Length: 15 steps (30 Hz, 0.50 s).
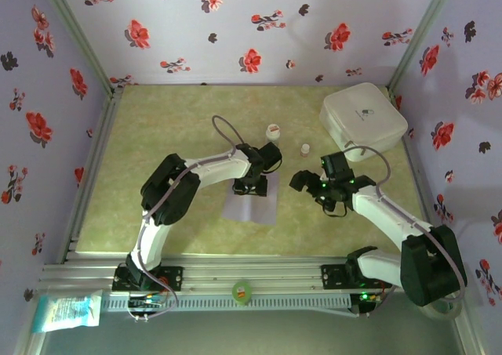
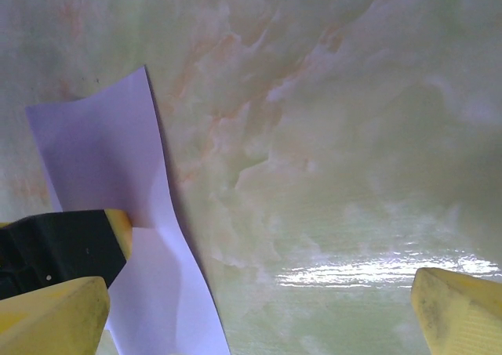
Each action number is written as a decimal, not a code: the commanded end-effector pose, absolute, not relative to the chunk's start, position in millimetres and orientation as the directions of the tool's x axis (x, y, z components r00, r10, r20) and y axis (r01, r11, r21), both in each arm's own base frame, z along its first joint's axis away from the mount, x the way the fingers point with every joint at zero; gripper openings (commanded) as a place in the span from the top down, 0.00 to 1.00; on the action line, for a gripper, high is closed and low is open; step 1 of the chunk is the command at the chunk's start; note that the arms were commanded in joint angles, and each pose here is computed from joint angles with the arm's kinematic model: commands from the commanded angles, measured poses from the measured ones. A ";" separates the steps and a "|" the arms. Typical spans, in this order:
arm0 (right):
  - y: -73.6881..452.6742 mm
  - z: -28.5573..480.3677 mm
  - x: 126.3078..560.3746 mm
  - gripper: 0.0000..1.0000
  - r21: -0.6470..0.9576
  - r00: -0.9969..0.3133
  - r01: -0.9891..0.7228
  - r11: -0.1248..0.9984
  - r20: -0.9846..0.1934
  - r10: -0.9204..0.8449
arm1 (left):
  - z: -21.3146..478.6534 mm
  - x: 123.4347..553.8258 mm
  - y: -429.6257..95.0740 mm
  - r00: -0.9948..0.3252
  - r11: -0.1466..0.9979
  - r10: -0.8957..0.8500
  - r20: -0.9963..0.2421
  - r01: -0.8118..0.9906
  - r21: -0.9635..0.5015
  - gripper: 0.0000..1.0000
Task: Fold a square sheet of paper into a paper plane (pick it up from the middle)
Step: First fold the square sheet of paper in half at the center of the table.
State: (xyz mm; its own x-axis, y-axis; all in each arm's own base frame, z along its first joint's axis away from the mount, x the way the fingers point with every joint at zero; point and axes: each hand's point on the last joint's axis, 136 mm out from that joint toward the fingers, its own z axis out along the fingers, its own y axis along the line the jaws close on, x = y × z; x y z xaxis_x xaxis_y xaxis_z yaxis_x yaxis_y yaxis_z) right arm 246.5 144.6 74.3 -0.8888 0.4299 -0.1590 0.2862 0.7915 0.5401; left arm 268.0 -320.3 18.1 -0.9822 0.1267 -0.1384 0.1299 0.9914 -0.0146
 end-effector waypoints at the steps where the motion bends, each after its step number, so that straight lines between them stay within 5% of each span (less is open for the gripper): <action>1: 140.0 87.4 254.5 0.01 0.538 -0.865 0.312 0.783 -0.181 0.468 | 22.7 270.0 -317.8 -0.973 0.989 0.143 -0.179 0.145 -0.003 0.50; 15: 133.9 120.3 263.8 0.01 0.550 -0.833 0.285 0.785 -0.263 0.487 | 69.7 288.7 -311.0 -0.953 0.985 0.099 -0.287 0.135 -0.109 0.70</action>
State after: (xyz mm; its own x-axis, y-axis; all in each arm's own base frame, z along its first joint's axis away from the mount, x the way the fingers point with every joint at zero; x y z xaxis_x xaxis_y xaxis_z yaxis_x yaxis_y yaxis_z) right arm 258.2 141.0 106.3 -0.8596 0.4575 -0.2275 0.2710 0.7857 0.5562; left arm 281.8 -314.5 55.1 -0.9604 0.1046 -0.2582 0.1276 0.9891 -0.0737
